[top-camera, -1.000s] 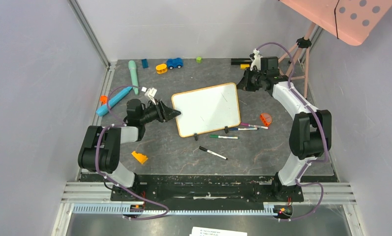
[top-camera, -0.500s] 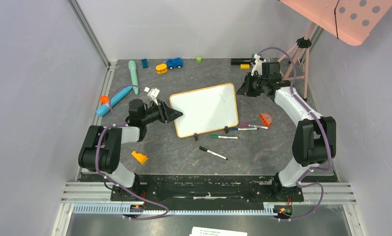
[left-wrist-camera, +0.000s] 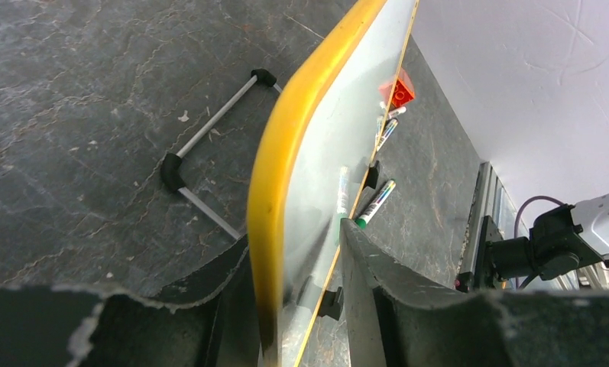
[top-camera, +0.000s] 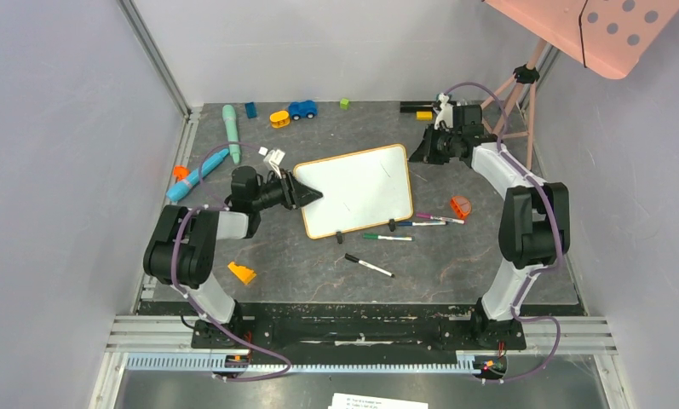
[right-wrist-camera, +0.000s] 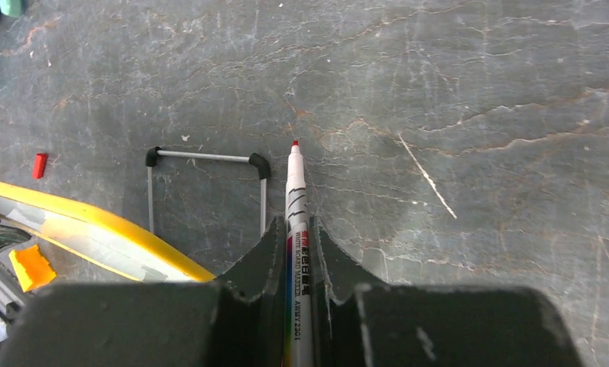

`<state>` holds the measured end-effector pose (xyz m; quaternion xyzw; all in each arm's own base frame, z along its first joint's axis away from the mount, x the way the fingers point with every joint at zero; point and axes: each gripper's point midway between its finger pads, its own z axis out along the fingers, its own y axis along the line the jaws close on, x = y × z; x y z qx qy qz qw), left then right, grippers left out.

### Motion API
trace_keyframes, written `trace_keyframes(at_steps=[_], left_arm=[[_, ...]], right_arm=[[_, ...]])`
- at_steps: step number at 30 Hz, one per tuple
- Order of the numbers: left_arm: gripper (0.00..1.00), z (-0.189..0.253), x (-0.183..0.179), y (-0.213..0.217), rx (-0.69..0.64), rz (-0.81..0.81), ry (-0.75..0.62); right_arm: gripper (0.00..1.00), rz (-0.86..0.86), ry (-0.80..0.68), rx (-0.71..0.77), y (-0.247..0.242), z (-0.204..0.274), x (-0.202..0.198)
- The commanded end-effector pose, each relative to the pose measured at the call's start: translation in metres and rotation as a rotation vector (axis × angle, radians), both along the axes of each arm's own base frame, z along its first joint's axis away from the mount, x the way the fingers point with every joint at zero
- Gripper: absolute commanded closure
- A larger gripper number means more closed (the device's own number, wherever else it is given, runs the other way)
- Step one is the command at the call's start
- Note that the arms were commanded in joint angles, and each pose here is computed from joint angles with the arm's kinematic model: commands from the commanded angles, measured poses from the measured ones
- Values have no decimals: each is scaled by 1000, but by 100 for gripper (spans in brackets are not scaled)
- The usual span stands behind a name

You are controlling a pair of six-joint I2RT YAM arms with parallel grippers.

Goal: Write a sentence on the whiteboard
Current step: Adjust the whiteboard at the center of the board.

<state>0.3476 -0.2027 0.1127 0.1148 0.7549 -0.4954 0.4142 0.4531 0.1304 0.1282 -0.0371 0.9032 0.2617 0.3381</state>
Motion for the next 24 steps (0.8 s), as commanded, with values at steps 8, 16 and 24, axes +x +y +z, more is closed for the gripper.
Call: trace_keyframes(at_steps=[8,16,24], left_arm=[[56,15,7,-32,-23,-99,-71],[57,13,7,-52,-32,-141,-62],[57,16,6,-53,-35,-128,-65]], right_arm=[[100,99,-93,79,18,18,11],[100,102,-90,79,15,15,11],[100,110,-70,75,12,5,7]])
